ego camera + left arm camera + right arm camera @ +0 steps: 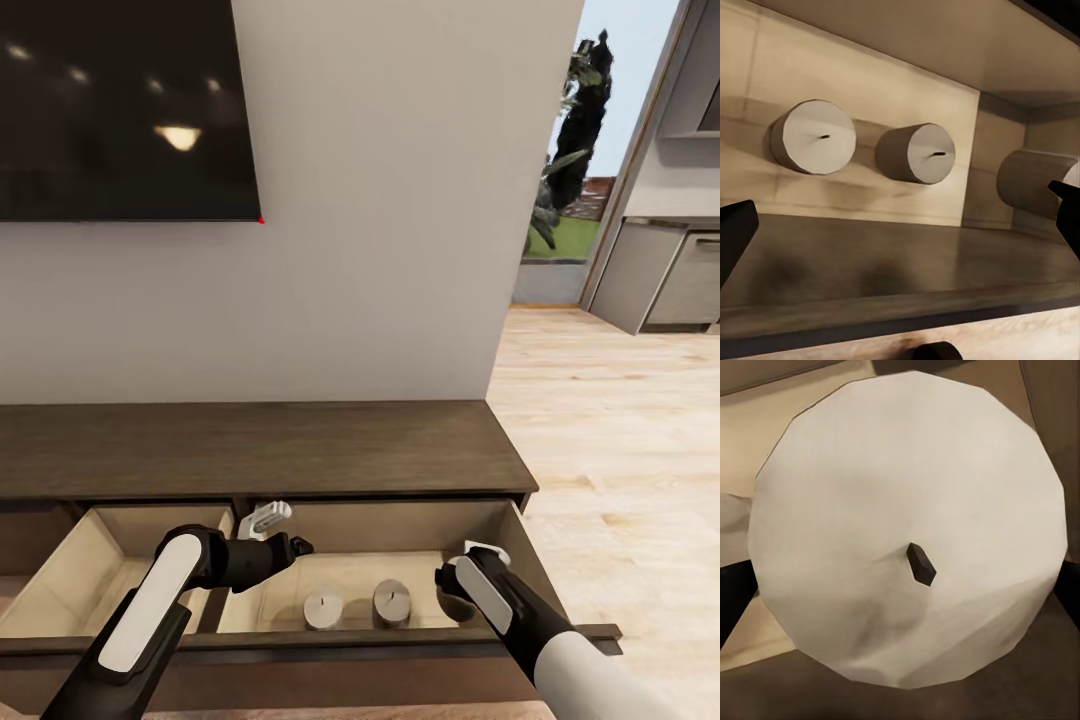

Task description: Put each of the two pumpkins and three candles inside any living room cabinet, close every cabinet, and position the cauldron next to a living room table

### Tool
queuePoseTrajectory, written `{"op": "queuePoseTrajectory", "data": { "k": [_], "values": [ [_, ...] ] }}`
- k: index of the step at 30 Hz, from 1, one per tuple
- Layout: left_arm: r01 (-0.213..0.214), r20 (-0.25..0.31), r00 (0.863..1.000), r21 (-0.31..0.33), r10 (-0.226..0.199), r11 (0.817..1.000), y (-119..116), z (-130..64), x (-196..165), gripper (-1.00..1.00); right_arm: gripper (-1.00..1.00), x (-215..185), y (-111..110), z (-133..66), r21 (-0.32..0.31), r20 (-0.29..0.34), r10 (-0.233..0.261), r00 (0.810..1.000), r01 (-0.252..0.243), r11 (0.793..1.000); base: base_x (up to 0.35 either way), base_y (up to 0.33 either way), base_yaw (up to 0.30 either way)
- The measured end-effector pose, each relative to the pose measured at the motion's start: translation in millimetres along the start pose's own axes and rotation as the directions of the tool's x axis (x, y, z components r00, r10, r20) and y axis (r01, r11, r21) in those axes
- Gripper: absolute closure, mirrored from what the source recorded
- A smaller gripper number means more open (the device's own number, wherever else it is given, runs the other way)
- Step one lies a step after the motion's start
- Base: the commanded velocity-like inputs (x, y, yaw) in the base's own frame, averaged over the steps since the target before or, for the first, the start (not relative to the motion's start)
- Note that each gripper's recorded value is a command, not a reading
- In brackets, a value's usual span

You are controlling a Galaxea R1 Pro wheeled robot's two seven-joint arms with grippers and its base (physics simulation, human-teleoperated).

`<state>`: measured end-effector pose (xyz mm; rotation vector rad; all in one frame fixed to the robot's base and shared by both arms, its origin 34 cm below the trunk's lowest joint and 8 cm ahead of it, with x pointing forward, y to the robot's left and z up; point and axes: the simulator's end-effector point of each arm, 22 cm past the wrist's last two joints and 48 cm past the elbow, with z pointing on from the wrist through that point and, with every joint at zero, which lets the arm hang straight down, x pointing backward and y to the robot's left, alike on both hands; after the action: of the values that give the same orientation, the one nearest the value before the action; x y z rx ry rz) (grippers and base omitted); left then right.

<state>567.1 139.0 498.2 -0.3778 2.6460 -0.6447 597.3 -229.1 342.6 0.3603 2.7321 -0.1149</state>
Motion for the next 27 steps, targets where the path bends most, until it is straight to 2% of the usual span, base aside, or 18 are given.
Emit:
{"op": "queuePoseTrajectory", "data": {
  "k": [14,15,24,27],
  "values": [
    [0.0,-0.001,1.0,-0.001,0.0,1.0,0.6,0.2,0.2,-1.0,1.0,0.3,-0.9,0.5,0.002,0.0,0.002,1.0,-0.002,1.0,0.0,0.0,0.0],
    [0.0,-0.001,1.0,-0.001,0.0,1.0,0.6,0.3,0.3,-1.0,-1.0,0.4,-0.7,0.5,0.002,0.0,0.002,1.0,-0.002,1.0,0.0,0.0,0.0],
    [0.001,-0.001,1.0,-0.001,-0.001,1.0,0.3,0.3,0.3,-1.0,-1.0,0.2,-0.9,0.5,0.003,0.001,0.002,1.0,-0.002,1.0,0.0,0.0,0.0],
    [0.001,-0.001,1.0,-0.001,-0.001,1.0,-3.1,-4.4,-3.3,-1.0,-1.0,-4.1,-0.5,-5.2,0.003,0.001,0.002,1.0,-0.002,1.0,0.0,0.0,0.0]
  ]
}}
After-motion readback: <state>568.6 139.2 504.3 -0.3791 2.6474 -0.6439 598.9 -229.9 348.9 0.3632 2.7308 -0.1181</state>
